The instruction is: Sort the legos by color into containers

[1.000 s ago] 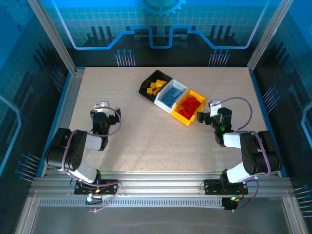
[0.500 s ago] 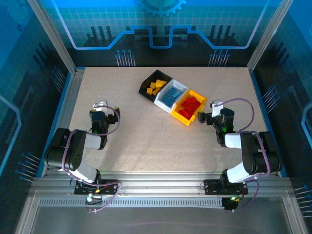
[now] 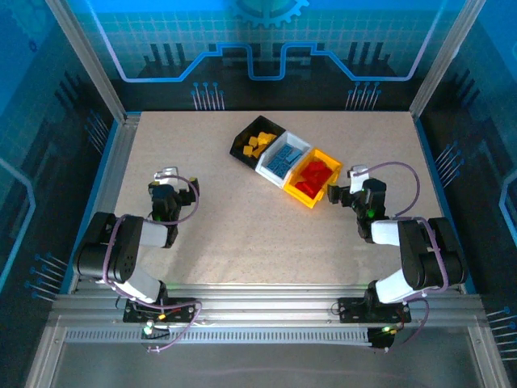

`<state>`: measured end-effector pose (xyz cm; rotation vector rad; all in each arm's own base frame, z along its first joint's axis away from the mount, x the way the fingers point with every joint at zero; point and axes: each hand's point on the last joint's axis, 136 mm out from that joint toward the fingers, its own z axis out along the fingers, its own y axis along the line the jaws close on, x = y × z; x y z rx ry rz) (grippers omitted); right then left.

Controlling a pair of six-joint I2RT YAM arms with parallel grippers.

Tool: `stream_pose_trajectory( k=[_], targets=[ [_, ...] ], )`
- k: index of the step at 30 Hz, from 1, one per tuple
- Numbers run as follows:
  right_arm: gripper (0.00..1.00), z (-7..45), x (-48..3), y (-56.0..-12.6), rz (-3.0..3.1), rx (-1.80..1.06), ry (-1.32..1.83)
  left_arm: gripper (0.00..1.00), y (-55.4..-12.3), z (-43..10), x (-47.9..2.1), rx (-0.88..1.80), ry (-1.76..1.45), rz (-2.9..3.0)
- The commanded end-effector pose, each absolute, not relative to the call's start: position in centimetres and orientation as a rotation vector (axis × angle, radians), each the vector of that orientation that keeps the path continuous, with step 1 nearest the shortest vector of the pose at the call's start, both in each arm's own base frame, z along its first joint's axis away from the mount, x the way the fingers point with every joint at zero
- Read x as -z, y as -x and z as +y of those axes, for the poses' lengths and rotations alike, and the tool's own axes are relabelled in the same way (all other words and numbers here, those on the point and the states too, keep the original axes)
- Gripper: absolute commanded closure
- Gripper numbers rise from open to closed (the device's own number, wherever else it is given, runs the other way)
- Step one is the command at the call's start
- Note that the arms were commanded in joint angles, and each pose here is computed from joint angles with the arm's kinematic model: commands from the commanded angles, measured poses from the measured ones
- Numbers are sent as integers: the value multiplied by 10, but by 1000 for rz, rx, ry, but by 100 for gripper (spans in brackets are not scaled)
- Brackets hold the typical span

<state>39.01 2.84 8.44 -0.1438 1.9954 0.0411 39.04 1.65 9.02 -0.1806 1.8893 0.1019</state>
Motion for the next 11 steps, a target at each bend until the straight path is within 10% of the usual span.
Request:
stream_pose_trajectory(
  k=[1,11],
  targets=[
    [0,29,-94,-397,1967,-21,149,1,-394,16,-97,-73,190,1870],
    [0,30,-94,-397,1966,-23,153,1,-394,15,-97,-73,189,1870]
  ],
)
